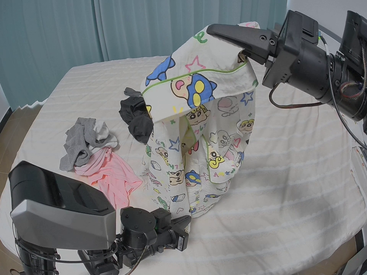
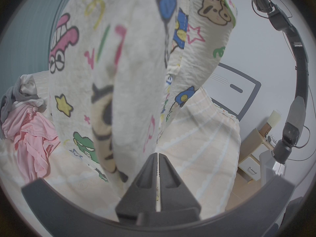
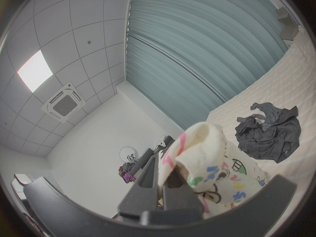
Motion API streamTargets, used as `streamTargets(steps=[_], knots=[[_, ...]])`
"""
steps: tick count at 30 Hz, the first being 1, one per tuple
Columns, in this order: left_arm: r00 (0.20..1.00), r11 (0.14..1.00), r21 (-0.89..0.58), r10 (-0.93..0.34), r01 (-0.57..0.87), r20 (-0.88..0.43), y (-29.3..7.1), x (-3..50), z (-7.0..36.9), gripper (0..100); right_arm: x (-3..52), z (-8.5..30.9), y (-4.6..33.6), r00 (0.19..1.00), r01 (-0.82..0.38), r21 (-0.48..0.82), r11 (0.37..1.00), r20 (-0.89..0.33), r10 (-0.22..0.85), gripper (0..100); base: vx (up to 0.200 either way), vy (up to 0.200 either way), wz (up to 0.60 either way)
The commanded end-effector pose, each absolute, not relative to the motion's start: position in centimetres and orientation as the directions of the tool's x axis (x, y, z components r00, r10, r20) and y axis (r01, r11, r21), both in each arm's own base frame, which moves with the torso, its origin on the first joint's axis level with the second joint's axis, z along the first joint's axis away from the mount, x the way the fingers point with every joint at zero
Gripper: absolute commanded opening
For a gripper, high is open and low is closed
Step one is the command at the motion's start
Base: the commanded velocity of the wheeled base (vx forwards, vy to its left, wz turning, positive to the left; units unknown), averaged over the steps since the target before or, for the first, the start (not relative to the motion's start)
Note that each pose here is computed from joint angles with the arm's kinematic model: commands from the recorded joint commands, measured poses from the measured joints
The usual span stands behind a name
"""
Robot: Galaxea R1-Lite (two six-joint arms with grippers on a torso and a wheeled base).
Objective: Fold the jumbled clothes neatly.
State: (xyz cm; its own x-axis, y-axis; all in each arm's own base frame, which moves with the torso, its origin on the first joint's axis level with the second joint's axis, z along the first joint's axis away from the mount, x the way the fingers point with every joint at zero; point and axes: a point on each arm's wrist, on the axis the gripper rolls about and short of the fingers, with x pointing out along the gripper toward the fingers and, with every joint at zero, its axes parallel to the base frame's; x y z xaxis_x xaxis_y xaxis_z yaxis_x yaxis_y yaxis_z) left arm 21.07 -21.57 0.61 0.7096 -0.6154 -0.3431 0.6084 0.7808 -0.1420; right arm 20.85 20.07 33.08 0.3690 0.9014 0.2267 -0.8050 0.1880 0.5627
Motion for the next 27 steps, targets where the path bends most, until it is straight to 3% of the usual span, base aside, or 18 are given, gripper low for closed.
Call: streamTargets(steps=[1,17,22,27], knots=[[0.711,0.779,-0.144,-0.619,0.61,-0.333,-21.9,21.4,0.2,0,20.4,33.1,20.5,0.35,-0.809,0.563,0.17,0.228,0.908,0,0.0,0.0,0.0],[0.705,0.773,-0.212,-0.633,0.598,-0.32,-22.0,20.9,0.9,0,20.9,33.1,20.0,0.369,-0.803,0.566,0.186,0.228,0.901,0,0.0,0.0,0.0],[0.677,0.746,-0.268,-0.666,0.61,-0.313,-22.7,20.4,1.0,0,19.5,34.2,19.8,0.338,-0.794,0.595,0.125,0.261,0.904,0,0.0,0.0,0.0],[0.672,0.741,-0.275,-0.671,0.612,-0.313,-22.8,20.2,1.0,0,19.1,34.5,19.7,0.328,-0.796,0.595,0.11,0.272,0.904,0,0.0,0.0,0.0]])
